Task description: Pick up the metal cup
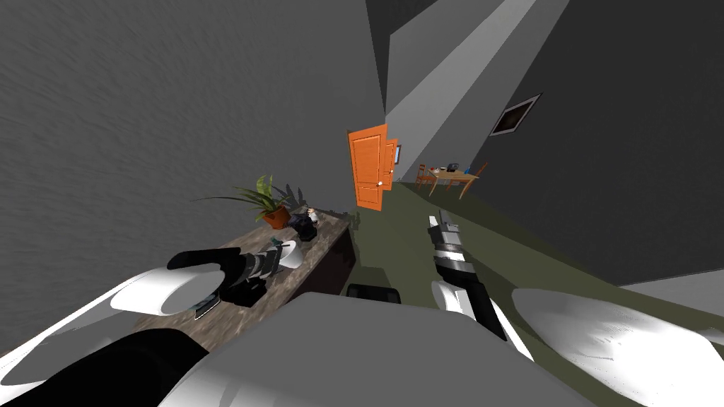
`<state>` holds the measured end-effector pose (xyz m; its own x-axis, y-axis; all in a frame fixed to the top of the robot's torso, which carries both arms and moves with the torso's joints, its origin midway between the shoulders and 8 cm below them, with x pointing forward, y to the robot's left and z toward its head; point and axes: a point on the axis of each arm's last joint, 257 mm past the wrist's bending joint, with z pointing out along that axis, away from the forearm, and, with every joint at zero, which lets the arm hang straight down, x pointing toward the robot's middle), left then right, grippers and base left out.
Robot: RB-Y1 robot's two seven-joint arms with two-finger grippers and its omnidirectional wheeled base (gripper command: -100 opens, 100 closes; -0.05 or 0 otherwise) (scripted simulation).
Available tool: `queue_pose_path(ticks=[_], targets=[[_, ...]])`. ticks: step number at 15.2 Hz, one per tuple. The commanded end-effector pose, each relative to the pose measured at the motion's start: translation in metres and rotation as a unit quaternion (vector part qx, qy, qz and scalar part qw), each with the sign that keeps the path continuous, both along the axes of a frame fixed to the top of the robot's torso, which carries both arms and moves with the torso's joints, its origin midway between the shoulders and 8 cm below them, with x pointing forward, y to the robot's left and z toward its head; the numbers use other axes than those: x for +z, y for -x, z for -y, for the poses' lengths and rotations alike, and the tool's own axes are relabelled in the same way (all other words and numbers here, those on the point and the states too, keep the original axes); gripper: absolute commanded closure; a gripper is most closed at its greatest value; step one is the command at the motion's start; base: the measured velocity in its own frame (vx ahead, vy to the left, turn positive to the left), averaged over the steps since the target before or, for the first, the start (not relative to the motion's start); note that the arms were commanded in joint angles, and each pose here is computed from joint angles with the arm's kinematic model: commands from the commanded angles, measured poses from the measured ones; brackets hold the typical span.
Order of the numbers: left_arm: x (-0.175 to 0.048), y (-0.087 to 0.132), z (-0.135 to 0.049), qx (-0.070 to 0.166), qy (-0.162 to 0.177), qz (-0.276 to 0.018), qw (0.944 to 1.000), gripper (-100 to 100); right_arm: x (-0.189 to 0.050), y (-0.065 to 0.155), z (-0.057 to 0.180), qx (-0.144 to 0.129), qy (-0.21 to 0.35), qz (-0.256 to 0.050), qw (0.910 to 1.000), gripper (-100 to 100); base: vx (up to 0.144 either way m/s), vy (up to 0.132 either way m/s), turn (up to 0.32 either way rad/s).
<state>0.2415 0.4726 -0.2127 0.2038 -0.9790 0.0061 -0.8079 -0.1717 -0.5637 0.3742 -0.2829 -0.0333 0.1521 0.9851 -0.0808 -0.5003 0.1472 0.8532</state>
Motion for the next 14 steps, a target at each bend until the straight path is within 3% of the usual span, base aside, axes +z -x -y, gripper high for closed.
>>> queue_pose_path(ticks=[1, 8, 10, 14], targets=[[-0.004, 0.01, -0.001, 0.003, 0.002, -0.022, 0.9998, -100, 0.0, 0.0, 0.0, 0.0, 0.0, 0.0, 1.0, 0, 0.057, -0.01, 0.029], [-0.006, 0.046, -0.006, 0.016, 0.013, -0.094, 0.9954, -100, 0.0, 0.0, 0.0, 0.0, 0.0, 0.0, 1.0, 0, 0.073, 0.001, 0.042], [-0.007, 0.049, -0.006, 0.017, 0.013, -0.101, 0.9947, -100, 0.0, 0.0, 0.0, 0.0, 0.0, 0.0, 1.0, 0, 0.065, 0.0, 0.028], [-0.006, 0.071, -0.007, 0.023, 0.019, -0.144, 0.9891, -100, 0.0, 0.0, 0.0, 0.0, 0.0, 0.0, 1.0, 0, 0.074, -0.004, 0.046]])
